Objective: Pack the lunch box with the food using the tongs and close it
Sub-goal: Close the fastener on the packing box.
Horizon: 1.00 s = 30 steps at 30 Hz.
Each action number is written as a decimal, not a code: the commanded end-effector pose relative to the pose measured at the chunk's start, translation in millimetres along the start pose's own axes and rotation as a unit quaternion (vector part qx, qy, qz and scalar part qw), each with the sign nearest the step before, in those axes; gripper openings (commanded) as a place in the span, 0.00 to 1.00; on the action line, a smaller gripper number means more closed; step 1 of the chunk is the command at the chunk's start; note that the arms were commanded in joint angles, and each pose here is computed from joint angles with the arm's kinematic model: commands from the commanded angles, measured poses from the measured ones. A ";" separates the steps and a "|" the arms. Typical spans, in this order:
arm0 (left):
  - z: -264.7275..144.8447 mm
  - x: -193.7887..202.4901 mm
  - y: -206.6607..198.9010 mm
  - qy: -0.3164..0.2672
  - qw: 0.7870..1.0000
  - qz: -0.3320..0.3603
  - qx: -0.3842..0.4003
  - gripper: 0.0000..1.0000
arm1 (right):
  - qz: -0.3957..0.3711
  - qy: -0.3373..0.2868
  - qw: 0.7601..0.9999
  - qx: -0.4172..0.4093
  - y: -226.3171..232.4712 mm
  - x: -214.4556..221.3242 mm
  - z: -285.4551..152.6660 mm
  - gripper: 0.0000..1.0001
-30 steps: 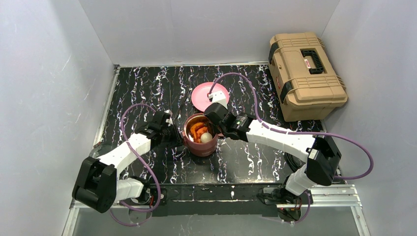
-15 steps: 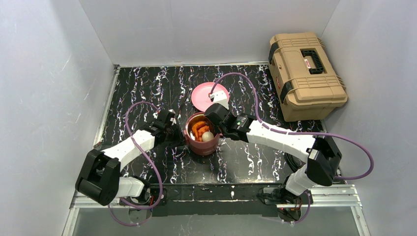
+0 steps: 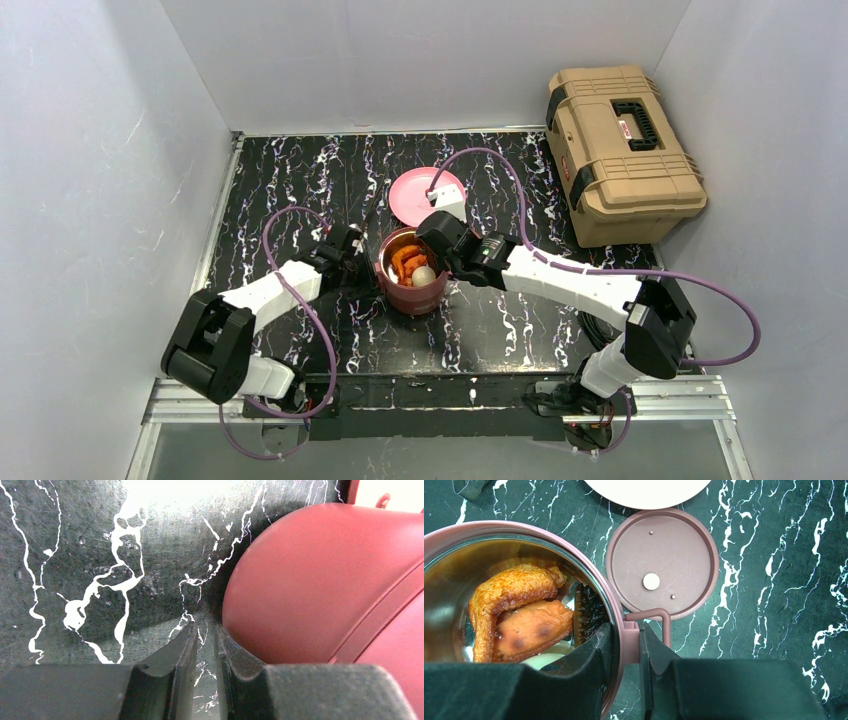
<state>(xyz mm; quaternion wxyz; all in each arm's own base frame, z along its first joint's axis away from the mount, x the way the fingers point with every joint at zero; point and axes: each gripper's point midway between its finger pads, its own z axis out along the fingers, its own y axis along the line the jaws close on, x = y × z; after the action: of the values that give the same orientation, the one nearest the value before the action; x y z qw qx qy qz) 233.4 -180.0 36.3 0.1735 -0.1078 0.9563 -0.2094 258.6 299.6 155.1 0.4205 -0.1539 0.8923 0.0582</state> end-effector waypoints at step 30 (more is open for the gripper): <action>1.5 -52.9 -103.5 -0.059 0.986 0.041 0.148 0.16 | -0.036 0.112 0.992 -0.053 24.8 73.0 12.3 0.01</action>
<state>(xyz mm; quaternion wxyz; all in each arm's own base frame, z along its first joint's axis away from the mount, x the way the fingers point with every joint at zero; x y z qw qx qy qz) 255.9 -195.6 29.5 0.1707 -0.1010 0.9574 -0.2099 271.4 287.2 154.5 0.4338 -0.1319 0.8907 0.0343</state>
